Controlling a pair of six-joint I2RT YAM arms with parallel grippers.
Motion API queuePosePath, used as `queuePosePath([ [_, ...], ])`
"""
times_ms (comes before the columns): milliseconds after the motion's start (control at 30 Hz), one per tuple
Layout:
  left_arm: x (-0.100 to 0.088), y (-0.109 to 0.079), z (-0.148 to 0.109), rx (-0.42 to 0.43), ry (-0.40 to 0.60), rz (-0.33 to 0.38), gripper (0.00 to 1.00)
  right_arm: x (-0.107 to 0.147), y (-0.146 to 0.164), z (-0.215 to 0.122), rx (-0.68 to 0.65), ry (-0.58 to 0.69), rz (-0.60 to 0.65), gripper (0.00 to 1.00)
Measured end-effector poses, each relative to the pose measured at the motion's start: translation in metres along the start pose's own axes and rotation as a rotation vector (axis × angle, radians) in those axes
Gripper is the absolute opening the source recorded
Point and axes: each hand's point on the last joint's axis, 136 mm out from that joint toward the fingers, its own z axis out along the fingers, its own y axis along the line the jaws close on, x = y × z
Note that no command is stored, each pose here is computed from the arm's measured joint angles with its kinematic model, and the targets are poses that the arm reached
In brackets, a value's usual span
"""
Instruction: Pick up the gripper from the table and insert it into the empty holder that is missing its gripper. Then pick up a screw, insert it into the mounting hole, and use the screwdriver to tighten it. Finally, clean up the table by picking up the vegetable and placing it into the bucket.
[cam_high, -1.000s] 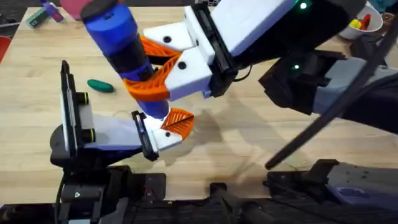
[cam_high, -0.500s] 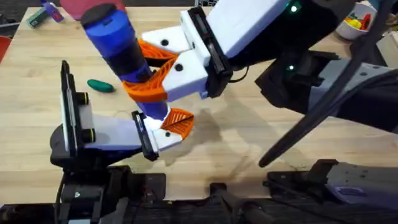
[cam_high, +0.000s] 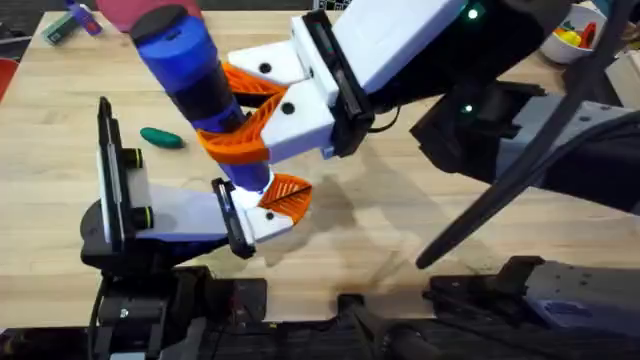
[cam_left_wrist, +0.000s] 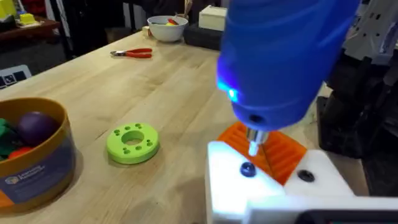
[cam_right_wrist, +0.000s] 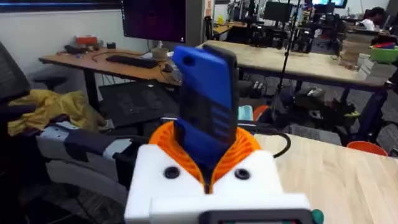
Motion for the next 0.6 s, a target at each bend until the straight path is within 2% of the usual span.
queuePosePath([
  [600, 0.0000, 0.0000, 0.0000, 0.000, 0.000, 0.000, 0.017, 0.0003, 0.0012, 0.0012, -0.004, 0.000, -0.008, 0.024],
])
